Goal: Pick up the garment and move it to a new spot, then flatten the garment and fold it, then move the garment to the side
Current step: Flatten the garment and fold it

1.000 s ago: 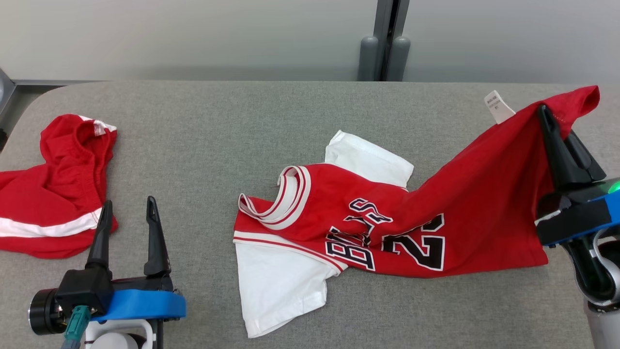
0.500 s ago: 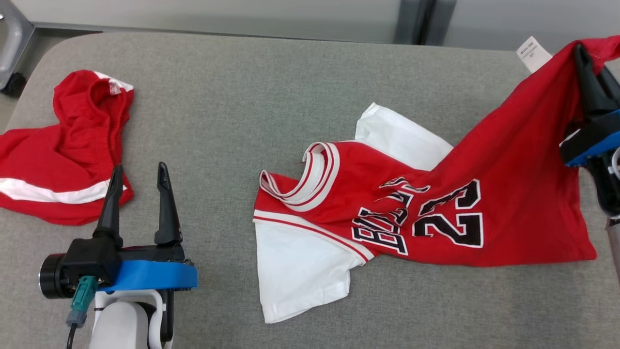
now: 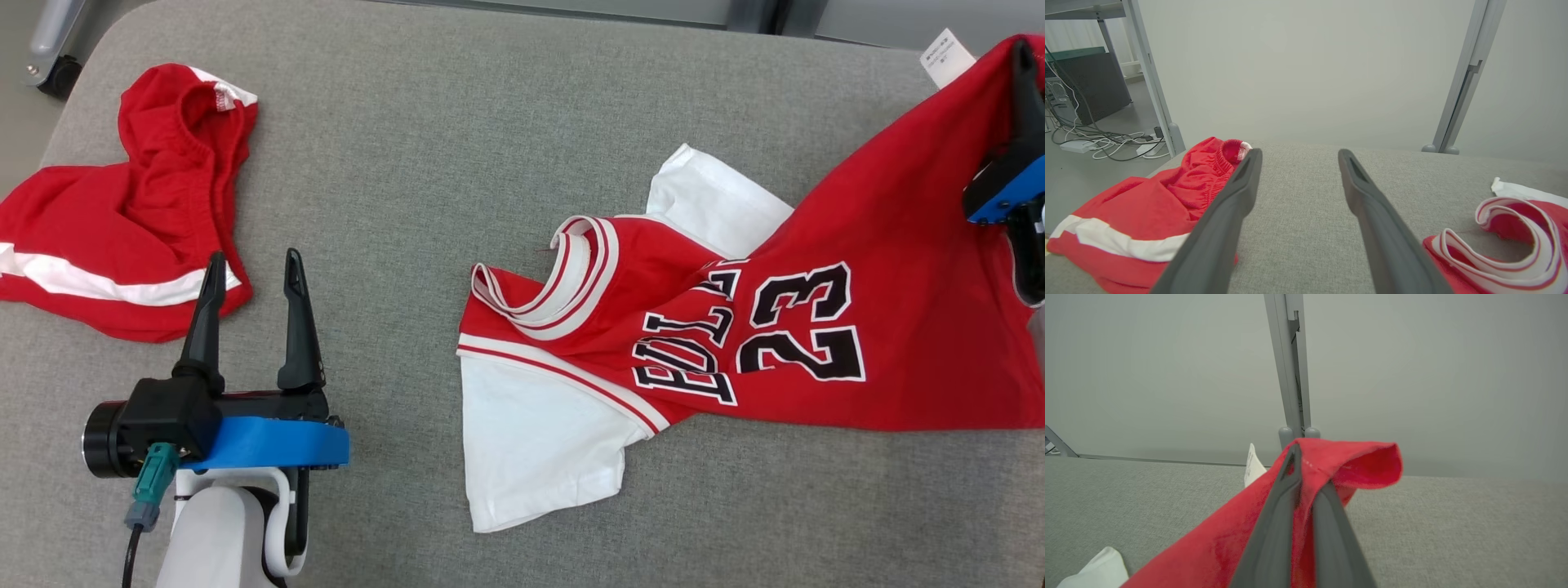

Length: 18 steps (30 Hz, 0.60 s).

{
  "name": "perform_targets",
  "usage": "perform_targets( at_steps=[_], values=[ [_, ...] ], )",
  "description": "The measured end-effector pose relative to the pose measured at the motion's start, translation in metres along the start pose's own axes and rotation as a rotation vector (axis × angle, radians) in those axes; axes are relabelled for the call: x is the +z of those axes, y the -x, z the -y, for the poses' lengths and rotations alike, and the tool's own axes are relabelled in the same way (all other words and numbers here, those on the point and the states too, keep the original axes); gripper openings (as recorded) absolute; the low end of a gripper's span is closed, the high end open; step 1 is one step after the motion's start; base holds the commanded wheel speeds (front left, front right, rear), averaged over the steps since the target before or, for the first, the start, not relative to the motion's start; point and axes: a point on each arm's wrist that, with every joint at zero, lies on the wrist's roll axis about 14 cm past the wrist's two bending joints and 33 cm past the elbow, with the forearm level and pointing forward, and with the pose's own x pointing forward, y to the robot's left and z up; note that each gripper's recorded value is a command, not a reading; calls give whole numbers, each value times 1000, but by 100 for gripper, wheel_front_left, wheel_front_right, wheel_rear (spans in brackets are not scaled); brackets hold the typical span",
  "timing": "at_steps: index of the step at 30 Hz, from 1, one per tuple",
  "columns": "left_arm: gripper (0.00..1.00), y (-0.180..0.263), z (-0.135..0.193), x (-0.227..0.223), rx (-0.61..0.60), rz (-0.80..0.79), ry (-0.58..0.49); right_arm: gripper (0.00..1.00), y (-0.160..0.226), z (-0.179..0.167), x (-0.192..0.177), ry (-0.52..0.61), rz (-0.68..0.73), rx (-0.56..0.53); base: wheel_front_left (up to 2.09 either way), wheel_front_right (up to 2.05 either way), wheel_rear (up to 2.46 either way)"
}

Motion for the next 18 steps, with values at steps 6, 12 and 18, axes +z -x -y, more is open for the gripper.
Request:
perform_targets(
  at_steps=[6, 12, 18],
  values=[
    [100, -1, 0, 5, -1, 14, 0, 100, 7, 2, 9, 34, 33, -1, 0, 0, 0],
    [100, 2, 2, 9, -11, 27, -12, 100, 29, 12, 38, 32, 129, -13, 0, 0, 0],
    [100, 5, 9, 14, -33, 42, -15, 100, 67, 14, 56, 31, 235, -2, 0, 0, 0]
  ],
)
